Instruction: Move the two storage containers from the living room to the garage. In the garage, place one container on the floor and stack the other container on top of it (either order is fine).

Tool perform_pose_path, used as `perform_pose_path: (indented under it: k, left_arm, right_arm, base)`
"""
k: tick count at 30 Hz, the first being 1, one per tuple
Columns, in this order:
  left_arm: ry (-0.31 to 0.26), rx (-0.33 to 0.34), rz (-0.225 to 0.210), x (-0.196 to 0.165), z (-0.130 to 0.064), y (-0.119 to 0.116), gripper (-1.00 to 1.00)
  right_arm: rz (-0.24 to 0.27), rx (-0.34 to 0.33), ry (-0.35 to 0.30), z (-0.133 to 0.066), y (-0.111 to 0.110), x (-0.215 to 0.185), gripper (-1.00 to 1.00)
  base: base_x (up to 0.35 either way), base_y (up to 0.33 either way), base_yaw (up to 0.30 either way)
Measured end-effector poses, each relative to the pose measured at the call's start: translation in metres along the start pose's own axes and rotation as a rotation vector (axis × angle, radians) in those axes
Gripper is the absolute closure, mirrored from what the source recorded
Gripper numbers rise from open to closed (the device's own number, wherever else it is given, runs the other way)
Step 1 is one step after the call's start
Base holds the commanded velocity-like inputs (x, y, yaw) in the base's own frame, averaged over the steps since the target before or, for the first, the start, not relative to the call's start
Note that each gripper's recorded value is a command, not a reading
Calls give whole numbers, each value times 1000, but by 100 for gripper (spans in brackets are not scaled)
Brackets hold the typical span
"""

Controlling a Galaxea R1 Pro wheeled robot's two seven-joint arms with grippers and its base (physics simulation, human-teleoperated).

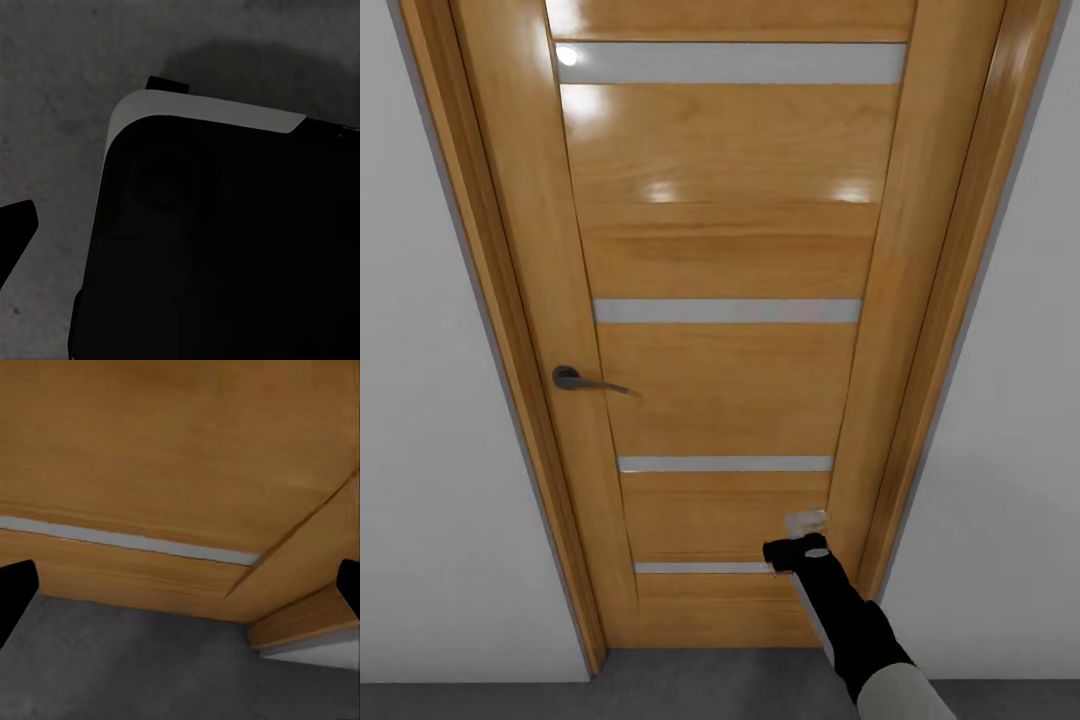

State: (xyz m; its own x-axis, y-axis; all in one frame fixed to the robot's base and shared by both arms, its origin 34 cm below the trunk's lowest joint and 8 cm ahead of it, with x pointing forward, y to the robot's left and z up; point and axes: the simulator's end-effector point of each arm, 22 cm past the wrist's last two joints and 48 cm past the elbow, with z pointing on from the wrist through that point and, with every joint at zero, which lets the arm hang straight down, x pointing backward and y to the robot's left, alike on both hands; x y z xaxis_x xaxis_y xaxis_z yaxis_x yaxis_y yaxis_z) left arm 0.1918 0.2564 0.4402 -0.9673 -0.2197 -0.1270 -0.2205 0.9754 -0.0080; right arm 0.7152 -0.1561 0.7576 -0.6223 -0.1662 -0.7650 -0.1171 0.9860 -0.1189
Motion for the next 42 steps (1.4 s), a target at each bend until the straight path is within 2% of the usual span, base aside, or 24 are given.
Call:
perform_pose_path:
  k: [3, 5, 21, 24, 26, 27, 33, 42]
  left_arm:
    - [0, 0, 2, 0, 0, 0, -100]
    - [0, 0, 1, 0, 0, 0, -100]
    - [0, 0, -1, 0, 0, 0, -100]
    - [0, 1, -1, 0, 0, -1, -100]
    - [0, 1, 0, 0, 0, -1, -100]
    - [0, 1, 1, 0, 0, -1, -100]
    - [0, 1, 2, 0, 0, -1, -100]
    - [-1, 0, -1, 0, 0, 0, -100]
  right_arm:
    - [-49, 13, -122, -22, 5, -61, -100]
    - [-52, 12, -159, -30, 6, -78, -100]
    - [-56, 9, -199, -36, 8, -92, -100]
    - [-91, -17, -257, -42, 26, -105, -100]
    - [-128, -57, -351, -51, 55, -124, -100]
    - [-143, -66, -379, -54, 63, -129, -100]
    - [-169, -79, -431, -61, 74, -139, -100]
    - [-169, -76, -446, -65, 73, -144, -100]
  base:
    - [0, 0, 0]
    - [0, 0, 0]
    - [0, 0, 0]
    - [0, 0, 0]
    - [2, 0, 0]
    - [13, 0, 0]
    - [67, 0, 0]
    - [257, 0, 0]
